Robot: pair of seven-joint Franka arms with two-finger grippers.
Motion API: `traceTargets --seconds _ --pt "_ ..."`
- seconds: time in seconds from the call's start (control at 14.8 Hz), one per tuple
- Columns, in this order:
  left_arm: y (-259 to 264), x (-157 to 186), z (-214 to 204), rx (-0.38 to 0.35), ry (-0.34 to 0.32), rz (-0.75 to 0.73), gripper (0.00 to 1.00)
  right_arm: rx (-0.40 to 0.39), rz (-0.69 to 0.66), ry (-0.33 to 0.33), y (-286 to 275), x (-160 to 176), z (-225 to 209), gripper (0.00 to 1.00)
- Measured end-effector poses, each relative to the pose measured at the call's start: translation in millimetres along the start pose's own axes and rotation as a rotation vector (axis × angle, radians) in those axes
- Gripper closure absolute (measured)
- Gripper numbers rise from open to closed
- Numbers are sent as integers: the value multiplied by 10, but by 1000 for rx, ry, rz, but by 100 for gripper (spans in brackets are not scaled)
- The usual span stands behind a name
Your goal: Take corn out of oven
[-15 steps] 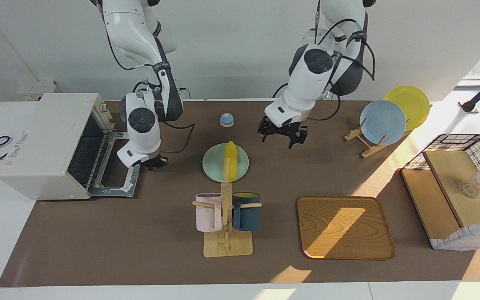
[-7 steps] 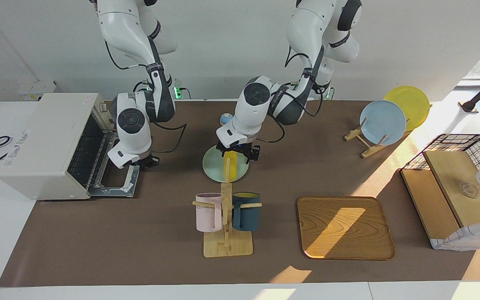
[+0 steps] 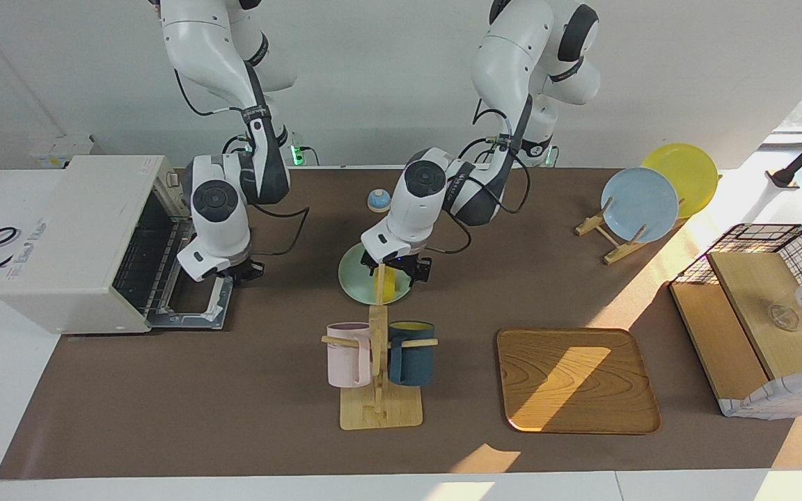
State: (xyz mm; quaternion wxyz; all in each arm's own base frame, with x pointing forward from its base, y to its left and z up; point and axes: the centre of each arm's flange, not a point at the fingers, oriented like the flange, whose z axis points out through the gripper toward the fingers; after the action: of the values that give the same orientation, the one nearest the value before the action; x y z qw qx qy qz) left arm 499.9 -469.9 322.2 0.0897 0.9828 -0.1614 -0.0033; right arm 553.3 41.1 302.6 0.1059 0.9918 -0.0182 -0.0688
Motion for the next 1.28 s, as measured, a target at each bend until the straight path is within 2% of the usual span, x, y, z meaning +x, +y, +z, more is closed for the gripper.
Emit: traceTargets --seconds 0.34,0.61,0.68,0.74,0.81,0.88,0.95,1.15,1.28 --pt "38 -92 113 8 -18 6 0 -9 -57 -3 -9 1 -25 99" --pt "135 -159 154 9 -22 0 2 -48 -169 -56 78 33 -502 99" --pt "147 -164 152 9 -21 0 4 -49 -194 -59 200 28 -694 99" --pt "147 -164 147 9 -21 -1 15 -50 -210 -52 386 18 -874 99" --pt "145 -162 139 9 -20 -6 30 -47 -221 -48 606 -20 -1044 99" --pt "145 -160 130 8 -18 -15 41 -51 -230 -40 835 -66 -1187 99" --pt "146 -158 119 8 -16 -22 48 -58 -230 -28 1066 -107 -1275 99" --pt "154 -146 77 8 -19 -34 48 -63 -225 -24 1483 -178 -1324 99" --pt "140 -85 -155 11 -27 -44 48 -62 -225 -41 1496 -219 -1344 99"
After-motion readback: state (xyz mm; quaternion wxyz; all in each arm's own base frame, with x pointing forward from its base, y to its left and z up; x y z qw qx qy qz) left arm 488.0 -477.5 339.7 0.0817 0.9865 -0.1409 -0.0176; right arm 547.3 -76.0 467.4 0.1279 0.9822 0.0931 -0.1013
